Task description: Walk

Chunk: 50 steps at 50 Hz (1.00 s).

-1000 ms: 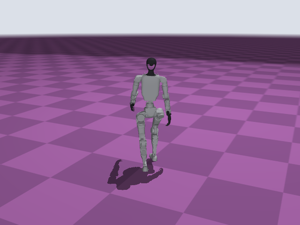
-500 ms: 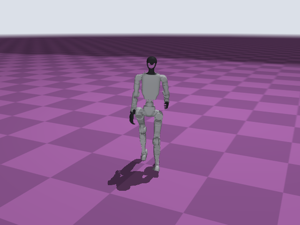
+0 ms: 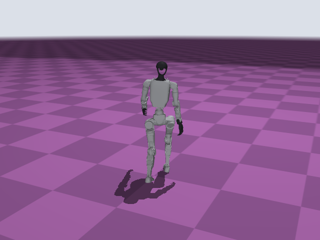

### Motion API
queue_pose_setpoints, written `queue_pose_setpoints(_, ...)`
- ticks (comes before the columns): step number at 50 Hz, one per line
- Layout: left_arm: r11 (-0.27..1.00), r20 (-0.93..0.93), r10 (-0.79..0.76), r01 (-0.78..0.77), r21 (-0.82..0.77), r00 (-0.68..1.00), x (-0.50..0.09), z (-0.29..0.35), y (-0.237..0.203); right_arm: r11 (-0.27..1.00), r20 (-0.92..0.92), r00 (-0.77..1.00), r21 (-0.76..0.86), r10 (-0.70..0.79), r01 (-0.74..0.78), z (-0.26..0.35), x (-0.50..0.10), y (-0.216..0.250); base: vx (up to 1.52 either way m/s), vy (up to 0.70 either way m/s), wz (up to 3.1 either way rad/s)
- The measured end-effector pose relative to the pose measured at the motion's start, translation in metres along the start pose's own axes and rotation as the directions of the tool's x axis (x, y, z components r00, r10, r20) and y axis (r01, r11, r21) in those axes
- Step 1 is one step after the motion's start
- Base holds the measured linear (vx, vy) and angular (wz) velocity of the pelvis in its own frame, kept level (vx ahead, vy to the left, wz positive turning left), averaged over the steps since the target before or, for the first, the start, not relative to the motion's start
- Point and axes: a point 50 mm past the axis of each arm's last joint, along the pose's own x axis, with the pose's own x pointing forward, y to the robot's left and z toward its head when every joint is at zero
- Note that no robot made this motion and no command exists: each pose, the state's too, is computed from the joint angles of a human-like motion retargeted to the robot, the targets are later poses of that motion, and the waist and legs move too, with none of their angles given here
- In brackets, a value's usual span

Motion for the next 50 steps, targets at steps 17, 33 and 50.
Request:
queue_pose_setpoints(17, 0.998, -0.697, 0.042, -0.055, 0.003, 0.716, -0.133, -0.198, 0.029, 0.997, 0.737, 0.673, -0.069, 0.072, -0.031, 0.236, -0.066, 0.038, 0.0, 0.01, -0.17)
queue_pose_setpoints(33, 0.991, -0.495, 0.098, -0.132, -0.033, 0.863, -0.062, -0.129, 0.018, 0.974, 0.35, 0.92, -0.2, 0.176, -0.11, 0.124, -0.016, 0.065, 0.0, 0.02, -0.14)
queue_pose_setpoints(50, 0.996, 0.052, 0.072, -0.069, -0.048, 0.996, 0.004, 0.018, -0.007, 0.996, 0.034, 0.995, -0.023, -0.09, 0.091, 0.007, 0.0, -0.003, 0.01, -0.03, -0.11)
